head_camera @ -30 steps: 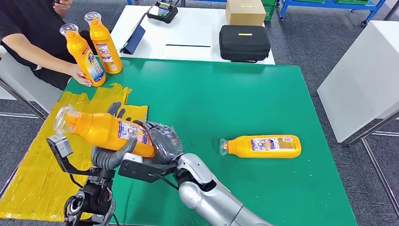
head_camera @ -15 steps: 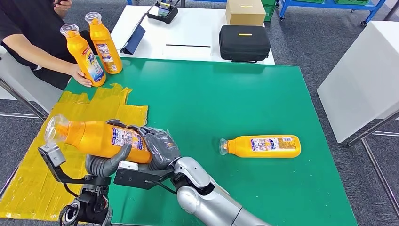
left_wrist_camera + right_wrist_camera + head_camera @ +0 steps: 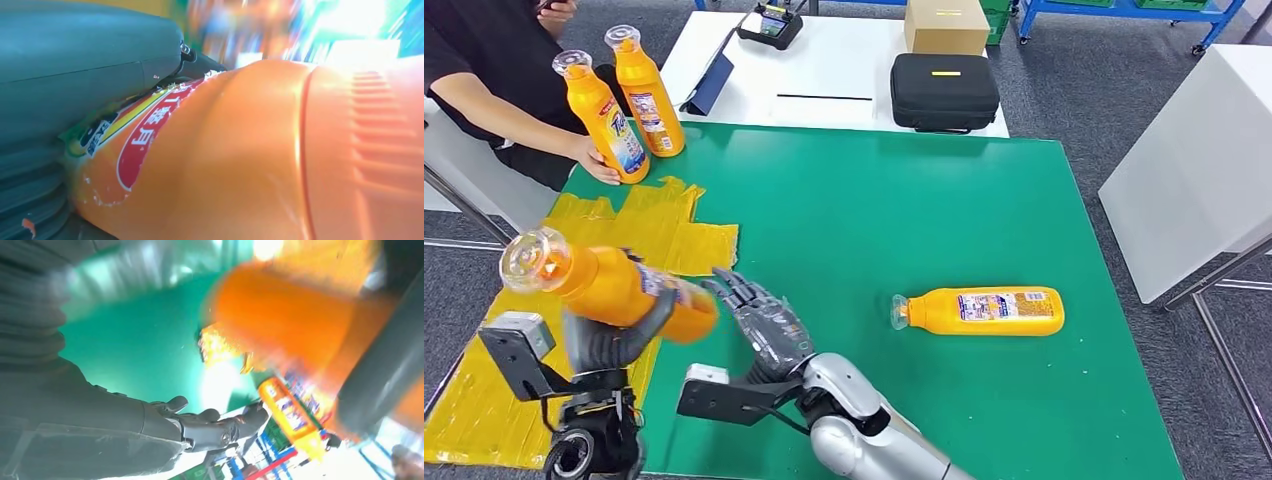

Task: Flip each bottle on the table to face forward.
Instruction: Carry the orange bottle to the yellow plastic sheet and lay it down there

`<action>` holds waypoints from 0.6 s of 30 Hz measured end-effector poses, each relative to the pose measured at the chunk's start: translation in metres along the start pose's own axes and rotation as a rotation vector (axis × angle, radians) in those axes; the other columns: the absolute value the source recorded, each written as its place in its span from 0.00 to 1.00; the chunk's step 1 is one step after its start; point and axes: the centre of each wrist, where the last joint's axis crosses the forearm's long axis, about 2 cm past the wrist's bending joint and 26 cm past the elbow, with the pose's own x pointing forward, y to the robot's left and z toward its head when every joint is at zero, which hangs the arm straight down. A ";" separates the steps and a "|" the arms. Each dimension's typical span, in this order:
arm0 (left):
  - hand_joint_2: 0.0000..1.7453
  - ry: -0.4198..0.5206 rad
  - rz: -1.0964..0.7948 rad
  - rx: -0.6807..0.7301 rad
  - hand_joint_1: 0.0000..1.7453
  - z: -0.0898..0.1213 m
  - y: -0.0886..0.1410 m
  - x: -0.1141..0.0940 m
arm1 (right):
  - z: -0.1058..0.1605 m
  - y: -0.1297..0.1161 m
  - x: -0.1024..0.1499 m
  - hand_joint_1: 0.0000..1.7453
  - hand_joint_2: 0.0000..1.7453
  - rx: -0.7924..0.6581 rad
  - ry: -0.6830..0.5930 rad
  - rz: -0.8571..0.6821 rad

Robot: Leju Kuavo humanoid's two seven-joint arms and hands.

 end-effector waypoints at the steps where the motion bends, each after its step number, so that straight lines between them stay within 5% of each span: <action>1: 1.00 -0.026 -0.104 0.027 1.00 0.000 0.004 0.001 | 0.002 -0.005 -0.002 0.00 0.00 -0.015 0.005 -0.009; 12: 1.00 -0.155 -0.966 0.087 1.00 0.015 0.029 -0.009 | 0.032 -0.050 -0.018 0.00 0.00 -0.186 0.006 -0.073; 18: 1.00 -0.080 -1.124 -0.014 1.00 0.032 0.030 -0.035 | 0.046 -0.061 -0.025 0.00 0.00 -0.234 0.004 -0.084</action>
